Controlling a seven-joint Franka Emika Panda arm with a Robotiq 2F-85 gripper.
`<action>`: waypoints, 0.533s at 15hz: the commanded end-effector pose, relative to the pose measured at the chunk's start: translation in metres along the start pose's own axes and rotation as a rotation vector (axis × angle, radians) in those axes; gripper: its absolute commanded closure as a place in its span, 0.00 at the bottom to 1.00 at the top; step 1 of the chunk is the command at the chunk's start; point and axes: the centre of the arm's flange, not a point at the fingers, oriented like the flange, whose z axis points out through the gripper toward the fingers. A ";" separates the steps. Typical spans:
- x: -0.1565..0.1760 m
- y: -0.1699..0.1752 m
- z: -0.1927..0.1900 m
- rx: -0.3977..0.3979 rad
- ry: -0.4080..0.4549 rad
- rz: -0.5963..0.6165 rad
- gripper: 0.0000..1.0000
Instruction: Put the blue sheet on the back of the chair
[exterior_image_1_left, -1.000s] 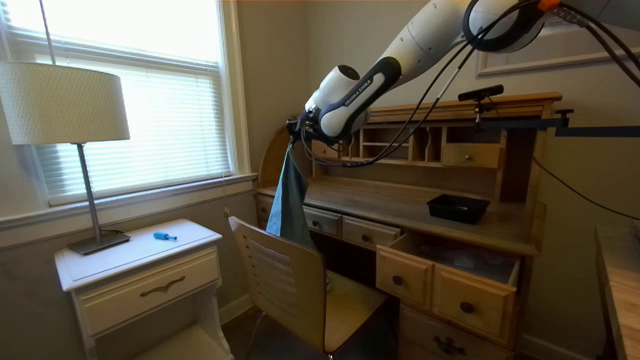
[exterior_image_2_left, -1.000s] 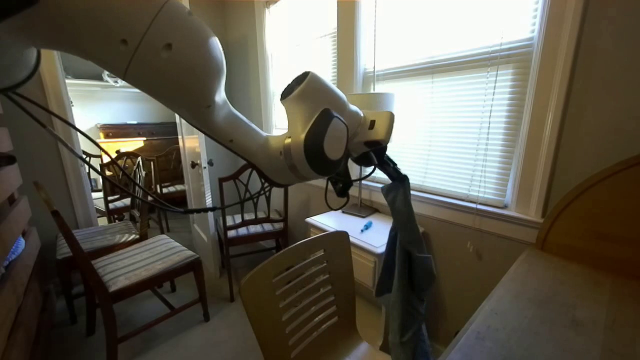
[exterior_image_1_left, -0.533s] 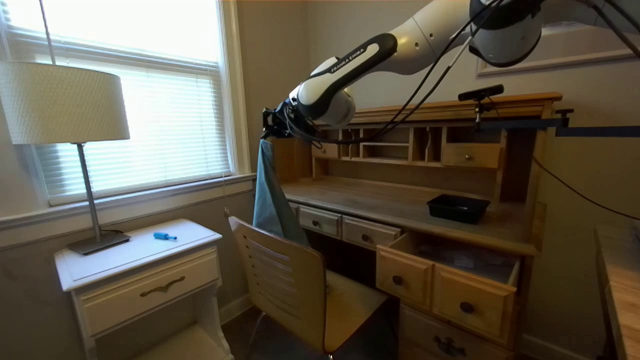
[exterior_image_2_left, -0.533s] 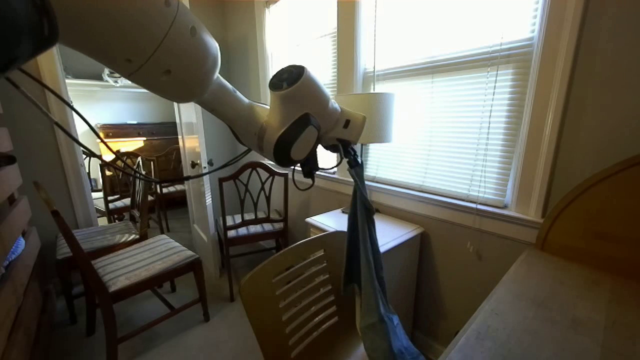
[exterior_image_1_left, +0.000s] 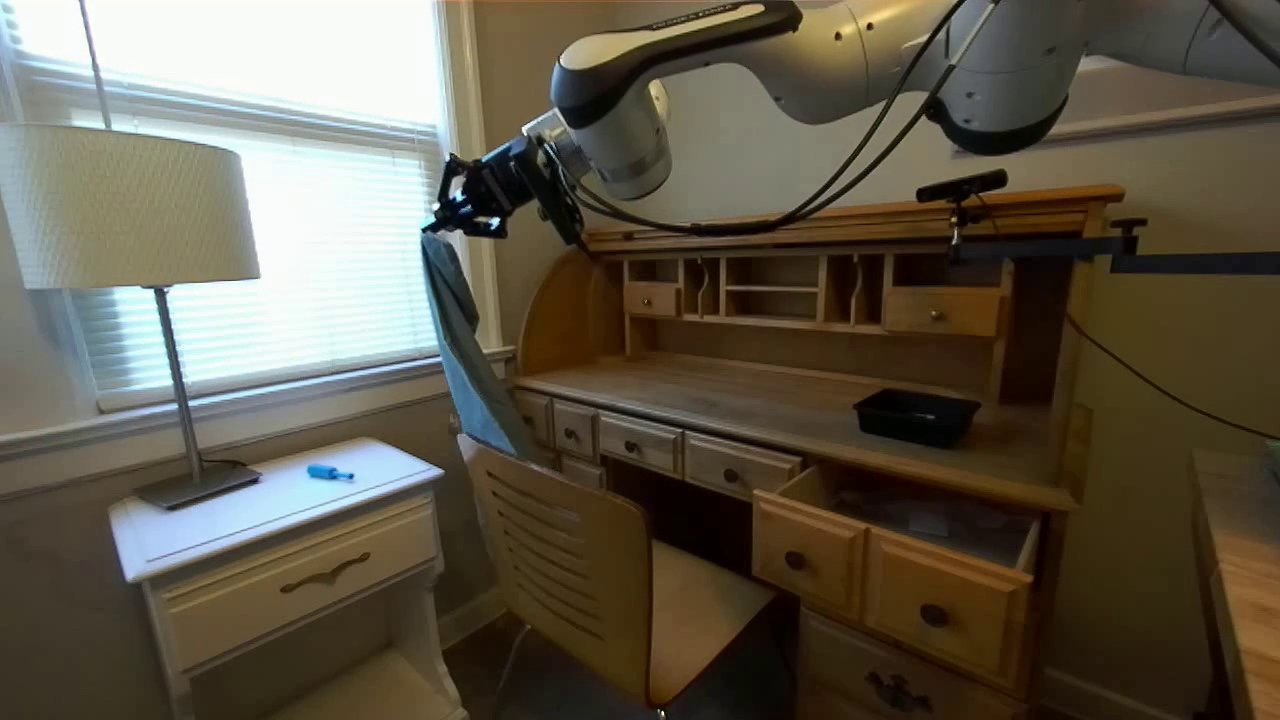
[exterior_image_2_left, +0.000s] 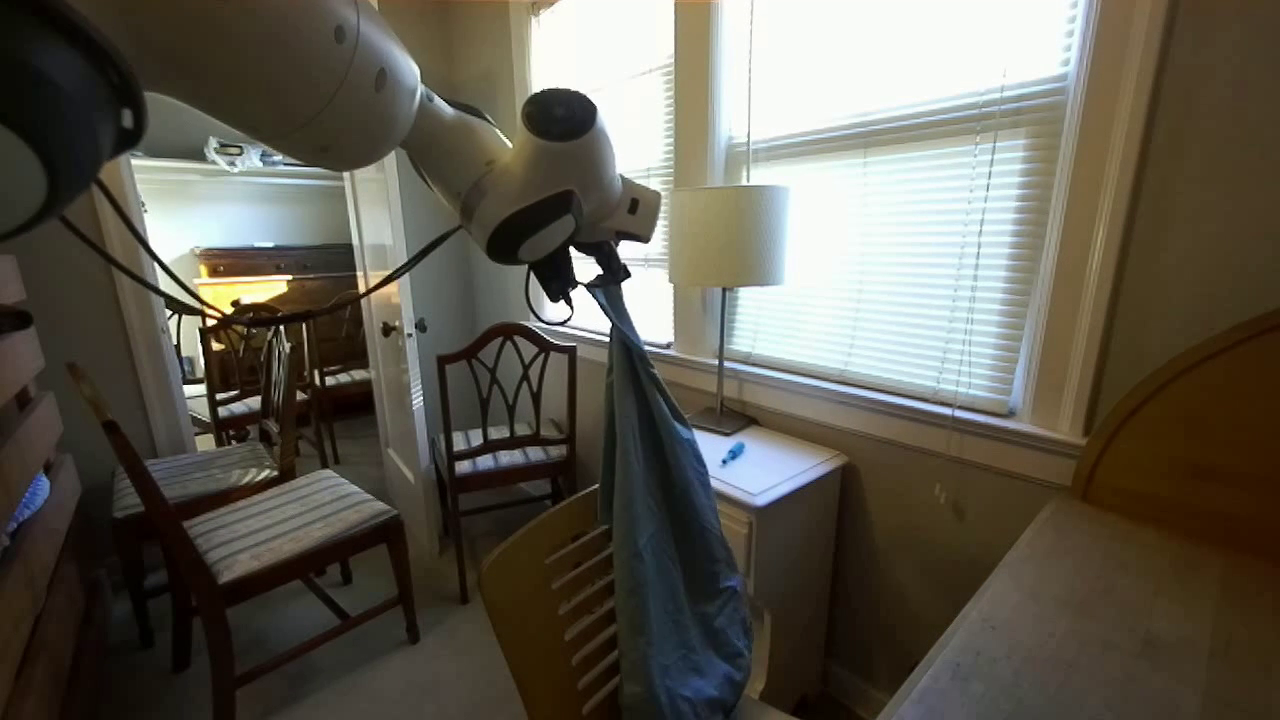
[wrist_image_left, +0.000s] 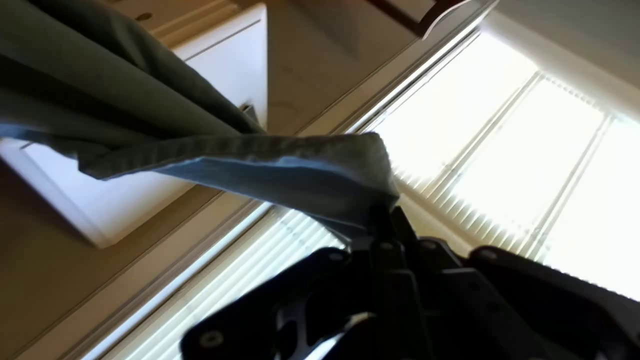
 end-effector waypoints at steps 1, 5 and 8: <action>-0.009 -0.025 0.019 0.127 -0.142 -0.083 1.00; -0.028 -0.065 0.026 0.254 -0.298 -0.206 1.00; -0.042 -0.092 0.029 0.325 -0.399 -0.286 1.00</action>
